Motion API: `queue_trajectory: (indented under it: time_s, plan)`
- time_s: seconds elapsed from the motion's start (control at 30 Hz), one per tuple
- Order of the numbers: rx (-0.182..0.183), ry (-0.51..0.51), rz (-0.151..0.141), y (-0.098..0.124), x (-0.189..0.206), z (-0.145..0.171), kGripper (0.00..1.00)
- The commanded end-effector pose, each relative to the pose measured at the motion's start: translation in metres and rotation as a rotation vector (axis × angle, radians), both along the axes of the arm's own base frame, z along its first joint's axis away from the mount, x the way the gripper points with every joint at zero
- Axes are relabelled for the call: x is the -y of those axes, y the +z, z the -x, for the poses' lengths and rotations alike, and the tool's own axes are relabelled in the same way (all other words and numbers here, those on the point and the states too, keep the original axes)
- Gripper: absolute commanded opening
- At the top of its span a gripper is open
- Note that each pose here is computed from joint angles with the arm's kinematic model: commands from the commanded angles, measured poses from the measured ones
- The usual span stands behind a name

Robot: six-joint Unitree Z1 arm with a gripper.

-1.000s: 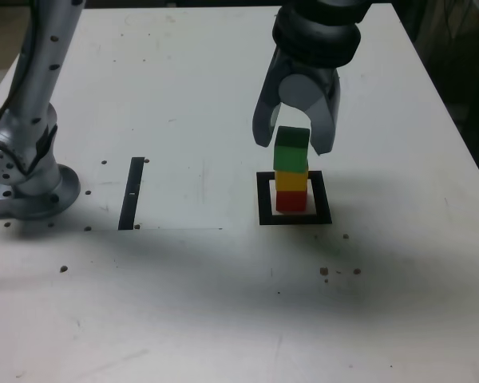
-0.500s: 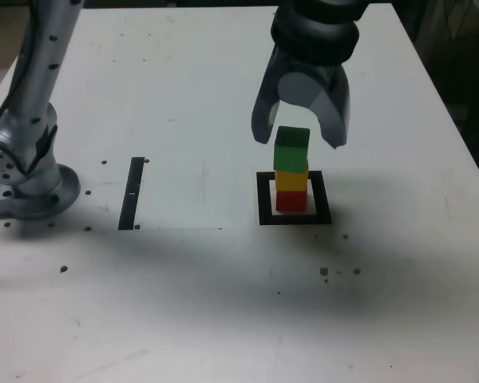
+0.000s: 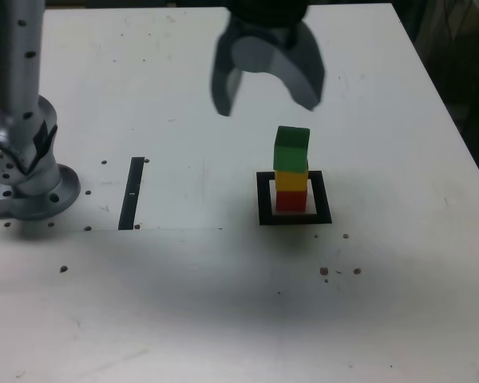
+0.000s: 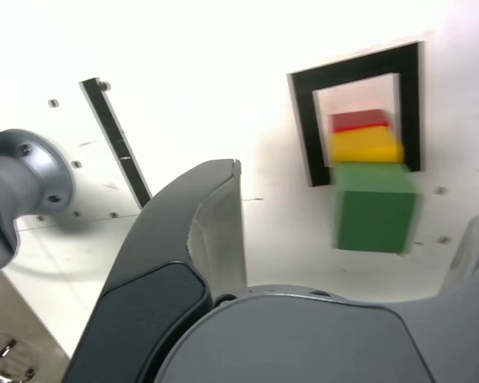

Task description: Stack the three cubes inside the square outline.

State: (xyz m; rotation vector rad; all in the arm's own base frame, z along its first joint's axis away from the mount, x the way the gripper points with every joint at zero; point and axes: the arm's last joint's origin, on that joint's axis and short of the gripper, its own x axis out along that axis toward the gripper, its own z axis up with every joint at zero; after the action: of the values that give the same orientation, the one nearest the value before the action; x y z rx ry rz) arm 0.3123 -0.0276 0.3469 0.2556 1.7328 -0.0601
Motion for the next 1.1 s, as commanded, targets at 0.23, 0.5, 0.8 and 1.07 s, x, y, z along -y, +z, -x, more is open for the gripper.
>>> queue_trajectory:
  time_s: [0.23, 0.5, 0.8, 1.07]
  plan:
    - [0.02, 0.04, -0.008, 0.007, -0.006, 0.052, 0.99]
    - [0.002, 0.088, 0.0, -0.017, -0.008, 0.081, 0.99]
    - [-0.025, 0.151, 0.013, -0.047, -0.01, 0.116, 0.99]
    - [-0.05, 0.185, 0.022, -0.074, -0.012, 0.139, 0.99]
